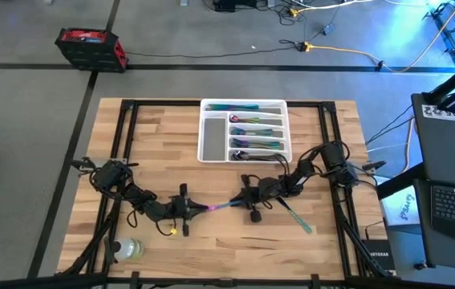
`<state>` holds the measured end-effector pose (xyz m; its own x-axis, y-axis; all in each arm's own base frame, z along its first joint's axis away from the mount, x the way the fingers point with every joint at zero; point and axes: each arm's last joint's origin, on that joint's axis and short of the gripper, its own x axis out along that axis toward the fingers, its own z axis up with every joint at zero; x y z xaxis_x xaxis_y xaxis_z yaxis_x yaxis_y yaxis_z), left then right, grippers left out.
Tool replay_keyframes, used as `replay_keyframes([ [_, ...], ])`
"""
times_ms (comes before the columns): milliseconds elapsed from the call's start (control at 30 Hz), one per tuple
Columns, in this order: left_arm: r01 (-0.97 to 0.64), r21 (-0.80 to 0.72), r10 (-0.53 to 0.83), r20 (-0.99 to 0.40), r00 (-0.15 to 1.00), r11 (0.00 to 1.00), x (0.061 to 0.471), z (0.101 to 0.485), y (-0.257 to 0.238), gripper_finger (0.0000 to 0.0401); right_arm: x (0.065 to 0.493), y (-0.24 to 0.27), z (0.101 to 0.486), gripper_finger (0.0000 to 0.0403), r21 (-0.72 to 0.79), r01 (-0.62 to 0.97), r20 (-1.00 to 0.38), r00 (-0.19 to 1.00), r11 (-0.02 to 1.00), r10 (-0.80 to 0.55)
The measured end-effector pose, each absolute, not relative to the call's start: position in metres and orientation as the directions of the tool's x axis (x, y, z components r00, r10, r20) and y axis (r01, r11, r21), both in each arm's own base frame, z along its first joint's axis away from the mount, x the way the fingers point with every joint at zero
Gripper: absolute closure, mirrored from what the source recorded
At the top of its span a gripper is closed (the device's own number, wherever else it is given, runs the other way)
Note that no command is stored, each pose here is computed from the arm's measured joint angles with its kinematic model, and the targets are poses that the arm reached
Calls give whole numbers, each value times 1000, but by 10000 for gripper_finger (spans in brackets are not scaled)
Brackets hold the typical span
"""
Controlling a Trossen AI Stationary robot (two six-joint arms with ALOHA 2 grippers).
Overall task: Sort silverware
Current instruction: Put the blue table knife into the tray organizer
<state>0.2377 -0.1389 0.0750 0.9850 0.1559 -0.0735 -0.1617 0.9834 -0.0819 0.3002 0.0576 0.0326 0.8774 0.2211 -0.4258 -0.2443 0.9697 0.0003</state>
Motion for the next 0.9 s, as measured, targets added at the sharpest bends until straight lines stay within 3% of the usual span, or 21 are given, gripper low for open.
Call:
replay_keyframes([
  [400, -400, 106, 401, 11, 916, 910, 238, 111, -134, 401, 302, 57, 52, 364, 131, -164, -374, 905, 978, 202],
  [667, -513, 202, 519, 31, 855, 834, 236, 139, -128, 401, 303, 51, 100, 364, 70, -140, -344, 926, 988, 156],
  [900, -534, 230, 537, 52, 842, 814, 237, 151, -122, 401, 297, 6, 134, 364, 13, -15, -383, 924, 1000, 18],
])
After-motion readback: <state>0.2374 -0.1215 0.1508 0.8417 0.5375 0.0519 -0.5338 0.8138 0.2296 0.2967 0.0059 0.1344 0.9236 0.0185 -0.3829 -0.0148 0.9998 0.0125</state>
